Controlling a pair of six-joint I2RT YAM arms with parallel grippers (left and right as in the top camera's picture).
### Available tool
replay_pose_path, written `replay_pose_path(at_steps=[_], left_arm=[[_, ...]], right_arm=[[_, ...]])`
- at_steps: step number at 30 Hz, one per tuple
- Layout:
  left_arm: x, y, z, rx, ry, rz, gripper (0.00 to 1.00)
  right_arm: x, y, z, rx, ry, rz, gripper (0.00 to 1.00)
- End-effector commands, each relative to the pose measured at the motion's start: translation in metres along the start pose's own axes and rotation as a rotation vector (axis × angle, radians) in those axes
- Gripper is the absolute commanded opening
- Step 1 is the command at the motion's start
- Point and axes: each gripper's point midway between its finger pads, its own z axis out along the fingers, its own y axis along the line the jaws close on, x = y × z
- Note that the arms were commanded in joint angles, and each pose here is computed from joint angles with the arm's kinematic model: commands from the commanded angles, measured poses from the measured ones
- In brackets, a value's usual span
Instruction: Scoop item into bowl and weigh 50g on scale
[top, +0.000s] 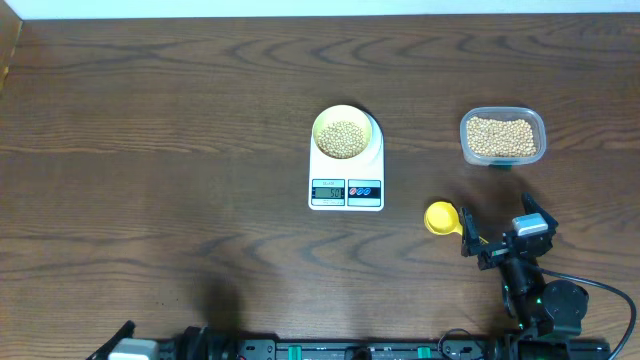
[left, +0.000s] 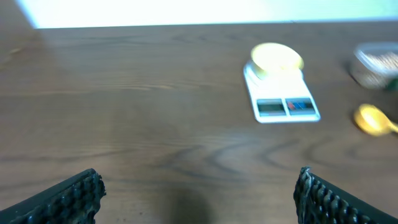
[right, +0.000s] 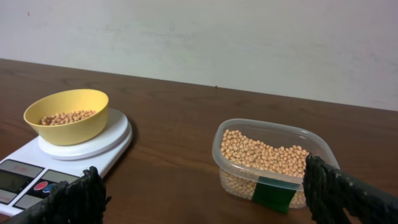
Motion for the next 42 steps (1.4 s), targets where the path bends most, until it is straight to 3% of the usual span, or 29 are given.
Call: replay_pose_path(at_steps=[1, 10, 21, 32, 42], left_arm=[[0.000, 0.015, -0.005, -0.109, -0.036, -0.100, 1.00], [0.005, 0.011, -0.010, -0.173, -0.057, -0.160, 1.00], [-0.030, 0.013, -0.001, -0.164, -0.195, -0.168, 1.00], [-0.036, 0.025, 0.099, -0.162, -0.236, -0.167, 1.00], [-0.022, 0.034, 0.182, -0.156, -0.366, -0.163, 1.00]], right_arm=[[0.001, 0.001, 0.000, -0.002, 0.000, -0.006, 0.99], [0.001, 0.001, 0.000, -0.002, 0.000, -0.006, 0.99], [0.001, 0.001, 0.000, -0.002, 0.000, -0.006, 0.99], [0.001, 0.001, 0.000, -0.002, 0.000, -0.006, 0.99], [0.001, 0.001, 0.000, -0.002, 0.000, -0.006, 0.99]])
